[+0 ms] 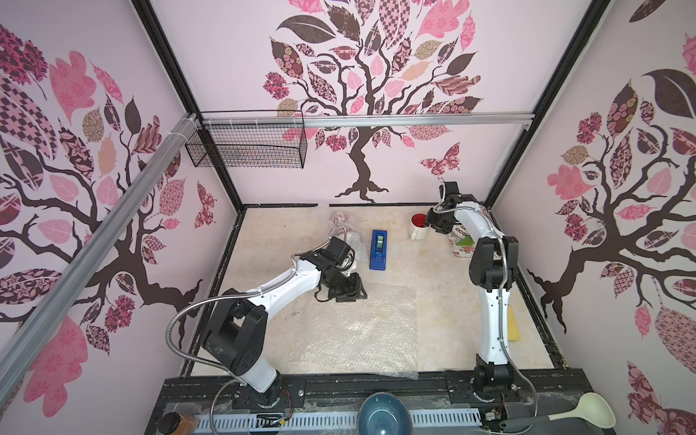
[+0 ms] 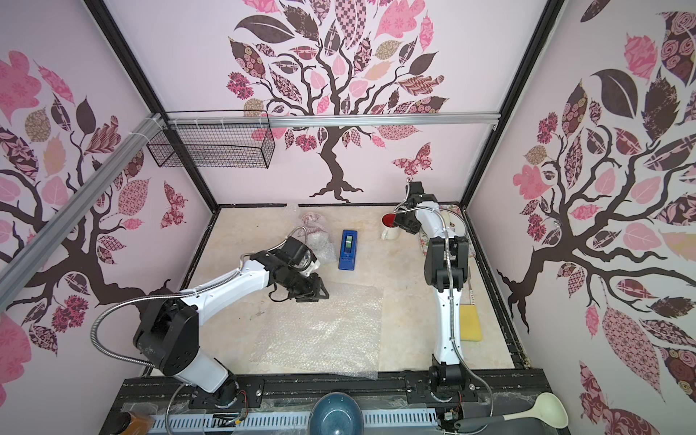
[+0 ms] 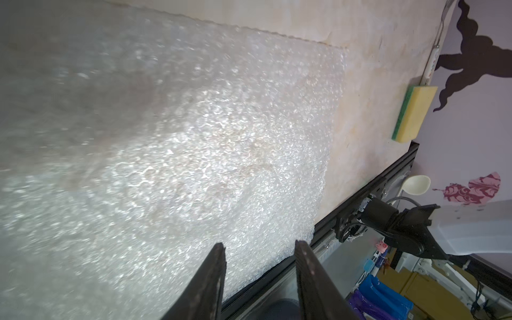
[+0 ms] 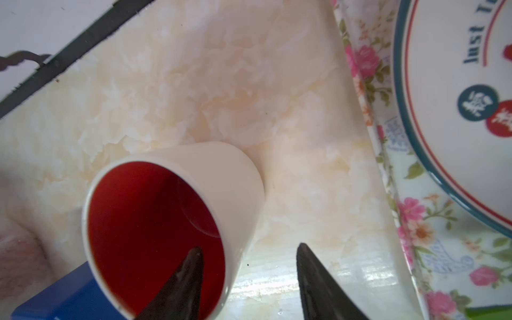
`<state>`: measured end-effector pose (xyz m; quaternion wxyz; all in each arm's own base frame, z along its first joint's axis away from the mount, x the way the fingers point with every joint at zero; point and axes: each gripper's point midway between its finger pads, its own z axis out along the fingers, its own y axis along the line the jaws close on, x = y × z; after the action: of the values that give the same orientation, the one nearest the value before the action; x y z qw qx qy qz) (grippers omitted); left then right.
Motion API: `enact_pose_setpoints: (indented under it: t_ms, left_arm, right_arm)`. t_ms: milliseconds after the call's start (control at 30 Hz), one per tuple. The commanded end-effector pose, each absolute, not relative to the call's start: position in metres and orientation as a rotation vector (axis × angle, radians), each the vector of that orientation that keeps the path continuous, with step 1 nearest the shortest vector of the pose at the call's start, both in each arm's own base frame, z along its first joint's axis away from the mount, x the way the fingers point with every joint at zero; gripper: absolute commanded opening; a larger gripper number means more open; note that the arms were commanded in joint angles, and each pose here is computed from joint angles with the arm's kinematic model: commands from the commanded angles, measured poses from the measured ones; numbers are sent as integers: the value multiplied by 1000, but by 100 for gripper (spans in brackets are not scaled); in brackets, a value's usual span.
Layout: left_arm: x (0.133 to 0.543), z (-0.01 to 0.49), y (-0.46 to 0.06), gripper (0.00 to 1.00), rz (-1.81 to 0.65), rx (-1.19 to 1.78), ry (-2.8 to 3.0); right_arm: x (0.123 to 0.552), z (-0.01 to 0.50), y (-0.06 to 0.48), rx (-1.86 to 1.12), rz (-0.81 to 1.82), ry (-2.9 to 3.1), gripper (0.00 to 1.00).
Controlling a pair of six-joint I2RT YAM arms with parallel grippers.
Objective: Wrap mugs in bubble wrap
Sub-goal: Pick up the mug from the center of the board.
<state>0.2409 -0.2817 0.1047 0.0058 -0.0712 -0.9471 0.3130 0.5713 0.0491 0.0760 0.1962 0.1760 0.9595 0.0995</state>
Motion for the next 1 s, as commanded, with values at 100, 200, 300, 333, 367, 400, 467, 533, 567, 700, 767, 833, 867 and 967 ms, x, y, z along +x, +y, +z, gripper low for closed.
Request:
enact_pose_setpoints:
  t_ms: [100, 200, 300, 333, 367, 400, 467, 533, 567, 700, 767, 833, 867, 967]
  left_arm:
    - [238, 99, -344, 43, 1125, -286, -2867]
    - [238, 89, -370, 42, 1136, -286, -2832]
    - [243, 80, -389, 42, 1131, -261, -2825]
    - [247, 74, -391, 42, 1111, -233, -2835]
    - [252, 70, -392, 42, 1096, -214, -2851]
    - [257, 66, -395, 42, 1088, -196, -2860]
    - [266, 61, -403, 42, 1095, -170, -2867]
    - [277, 51, -408, 42, 1062, -168, -2894]
    - [282, 47, -409, 42, 1044, -167, -2911]
    - [312, 40, -416, 42, 1037, -153, -2973]
    - [325, 34, -419, 41, 1039, -133, -2984]
    - [340, 34, -422, 41, 1053, -101, -2990]
    - [347, 38, -422, 41, 1063, -90, -3011]
    - [361, 63, -432, 41, 1171, -112, -3010]
  right_arm:
    - [568, 47, 50, 411, 165, 2788, 28]
    - [572, 68, 47, 390, 128, 2761, 3]
    - [573, 102, 38, 359, 65, 2703, 0]
    - [570, 130, 36, 348, 56, 2661, 0]
    - [567, 141, 35, 335, 57, 2650, 0]
    - [561, 153, 36, 321, 63, 2644, 0]
    - [547, 177, 35, 308, 64, 2632, 0]
    - [524, 196, 35, 296, 79, 2641, 0]
    - [513, 203, 37, 294, 94, 2642, 0]
    - [458, 231, 49, 320, 205, 2606, 0]
    - [429, 237, 57, 345, 269, 2599, 0]
    - [399, 240, 63, 377, 313, 2594, 0]
    - [387, 240, 66, 382, 339, 2594, 0]
    - [355, 241, 77, 365, 387, 2612, 0]
